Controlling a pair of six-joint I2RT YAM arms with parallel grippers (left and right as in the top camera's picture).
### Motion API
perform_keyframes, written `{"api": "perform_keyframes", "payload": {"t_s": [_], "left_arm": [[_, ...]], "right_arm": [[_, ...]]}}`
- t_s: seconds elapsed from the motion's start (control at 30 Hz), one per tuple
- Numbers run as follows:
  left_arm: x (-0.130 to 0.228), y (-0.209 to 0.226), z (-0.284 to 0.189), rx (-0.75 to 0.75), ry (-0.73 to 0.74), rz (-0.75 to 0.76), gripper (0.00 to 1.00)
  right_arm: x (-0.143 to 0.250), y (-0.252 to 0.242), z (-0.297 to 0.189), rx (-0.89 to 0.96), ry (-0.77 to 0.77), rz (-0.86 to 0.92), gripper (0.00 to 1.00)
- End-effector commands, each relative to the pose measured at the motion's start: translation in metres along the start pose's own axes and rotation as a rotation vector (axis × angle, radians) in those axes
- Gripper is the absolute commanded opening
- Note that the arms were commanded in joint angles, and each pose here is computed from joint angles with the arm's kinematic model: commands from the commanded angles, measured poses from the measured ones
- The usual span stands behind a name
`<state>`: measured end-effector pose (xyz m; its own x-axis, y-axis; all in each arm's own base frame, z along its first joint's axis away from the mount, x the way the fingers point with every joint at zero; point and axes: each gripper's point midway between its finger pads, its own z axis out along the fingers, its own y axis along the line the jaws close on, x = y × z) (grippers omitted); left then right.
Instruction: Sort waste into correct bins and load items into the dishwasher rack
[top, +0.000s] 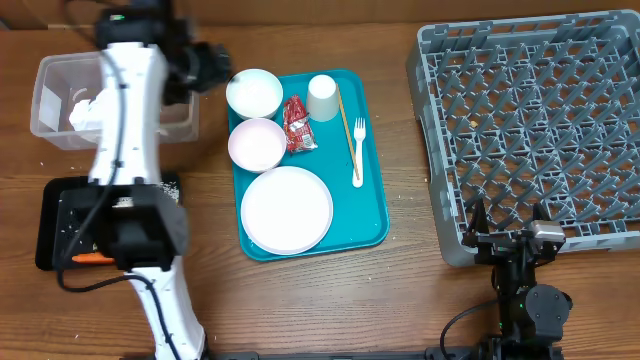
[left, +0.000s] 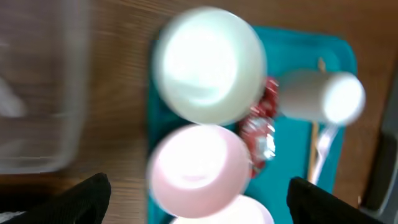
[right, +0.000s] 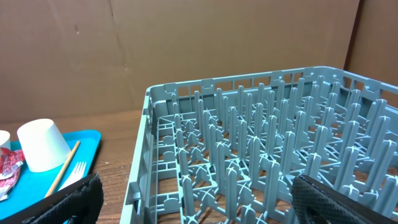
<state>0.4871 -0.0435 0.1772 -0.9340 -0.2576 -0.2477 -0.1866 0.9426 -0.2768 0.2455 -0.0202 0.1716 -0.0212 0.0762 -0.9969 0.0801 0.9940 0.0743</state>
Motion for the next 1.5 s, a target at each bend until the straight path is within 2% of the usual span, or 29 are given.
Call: {"api": "perform_keyframes", "payload": {"t_s": [0.0,0.13,0.3,0.57,0.77,1.1,1.47], "left_arm": [[0.024,-0.054,0.009,-0.023,0.018,0.186,0.91],[0.04,-0.087,0.025,-0.122,-0.006,0.307,0.92],[0.065,-0.11,0.054,-0.138,0.055,0.366,0.91],[0.092,-0.103,0.108,-0.191,0.186,0.34,0.87],[0.095,-0.101,0.131,-0.191,0.218,0.458,0.86],[0.106,-0.09,0.158,-0.21,0.283,0.497,0.87],[0.104,-0.091,0.161,-0.209,0.275,0.505,0.86]], "right_arm": [[0.002,-0.002,0.0,0.009,-0.003,-0.001,1.0],[0.002,-0.002,0.0,0.009,-0.003,-0.001,1.0],[0.002,-0.002,0.0,0.009,-0.003,-0.001,1.0],[0.002,-0.002,0.0,0.009,-0.003,-0.001,1.0],[0.002,-0.002,0.0,0.009,-0.003,-0.001,1.0],[0.002,-0.002,0.0,0.009,-0.003,-0.001,1.0],[0.002,-0.002,0.0,0.009,-0.003,-0.001,1.0]]}}
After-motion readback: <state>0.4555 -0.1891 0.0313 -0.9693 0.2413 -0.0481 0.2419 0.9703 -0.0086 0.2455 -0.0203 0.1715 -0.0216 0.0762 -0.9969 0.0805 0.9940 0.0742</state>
